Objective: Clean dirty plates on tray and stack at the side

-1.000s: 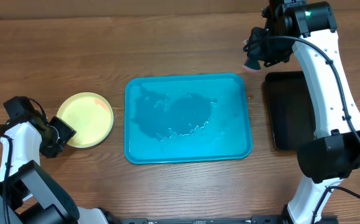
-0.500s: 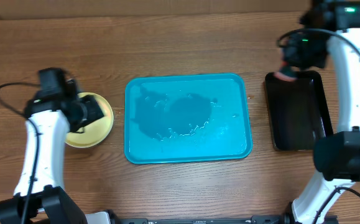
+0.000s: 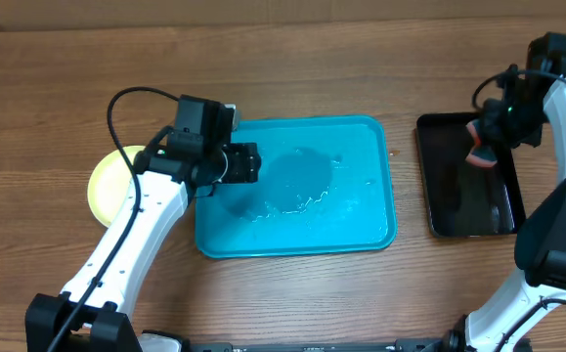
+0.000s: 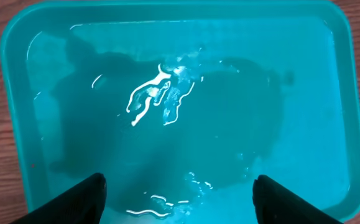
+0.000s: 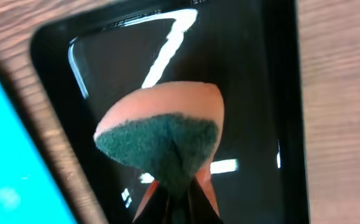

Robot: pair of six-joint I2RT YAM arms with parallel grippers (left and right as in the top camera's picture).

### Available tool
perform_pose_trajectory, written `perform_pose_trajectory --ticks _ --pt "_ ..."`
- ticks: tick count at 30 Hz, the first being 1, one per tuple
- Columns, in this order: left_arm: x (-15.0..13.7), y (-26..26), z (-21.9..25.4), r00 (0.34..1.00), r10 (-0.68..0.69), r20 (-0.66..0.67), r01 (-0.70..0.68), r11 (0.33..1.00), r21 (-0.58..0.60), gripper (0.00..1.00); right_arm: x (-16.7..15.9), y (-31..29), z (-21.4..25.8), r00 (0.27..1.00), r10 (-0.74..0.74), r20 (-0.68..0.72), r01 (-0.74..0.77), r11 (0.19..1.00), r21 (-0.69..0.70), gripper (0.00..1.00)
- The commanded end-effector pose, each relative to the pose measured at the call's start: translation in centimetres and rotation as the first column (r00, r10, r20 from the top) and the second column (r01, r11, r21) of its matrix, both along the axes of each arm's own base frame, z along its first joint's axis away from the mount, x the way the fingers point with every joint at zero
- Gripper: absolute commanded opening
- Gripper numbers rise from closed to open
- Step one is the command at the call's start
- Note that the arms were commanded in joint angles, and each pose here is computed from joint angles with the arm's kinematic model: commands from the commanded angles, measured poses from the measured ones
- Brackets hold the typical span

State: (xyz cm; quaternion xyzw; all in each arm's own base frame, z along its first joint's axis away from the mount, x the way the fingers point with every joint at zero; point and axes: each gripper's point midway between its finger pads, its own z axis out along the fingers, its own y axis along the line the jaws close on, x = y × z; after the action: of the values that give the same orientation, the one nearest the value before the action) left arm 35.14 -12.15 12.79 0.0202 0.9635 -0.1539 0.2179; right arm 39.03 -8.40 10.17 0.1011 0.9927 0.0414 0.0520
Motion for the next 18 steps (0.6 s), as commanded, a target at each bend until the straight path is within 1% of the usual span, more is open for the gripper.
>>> perform_pose_trajectory --ticks 1,4,5,6,8,10,12,13,14,16,17,18 --pt "0.3 -0.3 0.0 1.0 -0.024 0.006 0.024 1.0 0.001 0.77 -1.1 0.3 -1.8 0.994 0.111 -0.002 -0.111 0.994 -0.009 0.04" --pt "0.2 -0.3 -0.5 1.0 -0.03 -0.011 0.03 1.0 0.008 0.77 -2.4 -0.1 -4.8 0.992 0.122 -0.037 -0.124 0.992 -0.035 0.04" --pt "0.2 -0.3 -0.5 0.999 -0.034 -0.01 0.035 0.999 0.01 0.77 -2.6 -0.1 -5.3 0.992 0.121 -0.042 -0.123 0.992 -0.041 0.06" --pt "0.3 -0.3 -0.5 0.999 -0.039 -0.006 0.039 0.999 0.012 0.77 -2.6 -0.1 -5.6 0.992 0.121 -0.041 -0.123 0.992 -0.041 0.1" --pt "0.3 -0.3 -0.5 0.999 -0.04 -0.005 0.04 0.999 0.013 0.79 -2.5 -0.1 -5.6 0.993 0.109 -0.036 -0.111 0.993 -0.042 0.28" --pt "0.4 -0.1 -0.5 0.999 -0.034 -0.005 0.034 0.999 0.016 0.83 -2.0 -0.2 -4.9 0.995 0.093 -0.023 -0.094 0.995 -0.042 0.35" --pt "0.4 -0.1 -0.5 0.999 -0.033 -0.004 0.033 0.999 0.019 1.0 -0.8 -0.3 -1.5 1.0 0.026 0.017 -0.025 0.999 -0.039 0.4" --pt "0.4 -0.1 -0.5 0.999 -0.032 -0.004 0.032 0.999 0.02 1.0 -0.6 -0.3 -1.0 0.999 0.021 0.025 -0.02 0.999 -0.035 0.41" --pt "0.4 0.0 -0.5 1.0 -0.03 -0.004 0.03 0.999 0.023 1.0 -0.2 -0.1 0.4 0.999 0.015 0.051 -0.014 1.0 -0.023 0.45" --pt "0.4 0.4 -0.7 1.0 -0.021 -0.006 0.021 0.999 0.042 1.0 0.8 0.9 3.8 0.993 0.024 0.12 -0.026 0.999 0.019 0.66" --pt "0.2 0.4 -0.8 1.0 -0.02 -0.013 0.021 0.999 0.045 1.0 1.2 1.6 5.9 0.986 0.032 0.162 -0.039 0.998 0.046 0.79" --pt "0.1 0.5 -0.8 1.0 -0.02 -0.02 0.021 0.999 0.046 1.0 1.4 2.3 7.9 0.979 0.04 0.2 -0.055 0.996 0.065 0.89"
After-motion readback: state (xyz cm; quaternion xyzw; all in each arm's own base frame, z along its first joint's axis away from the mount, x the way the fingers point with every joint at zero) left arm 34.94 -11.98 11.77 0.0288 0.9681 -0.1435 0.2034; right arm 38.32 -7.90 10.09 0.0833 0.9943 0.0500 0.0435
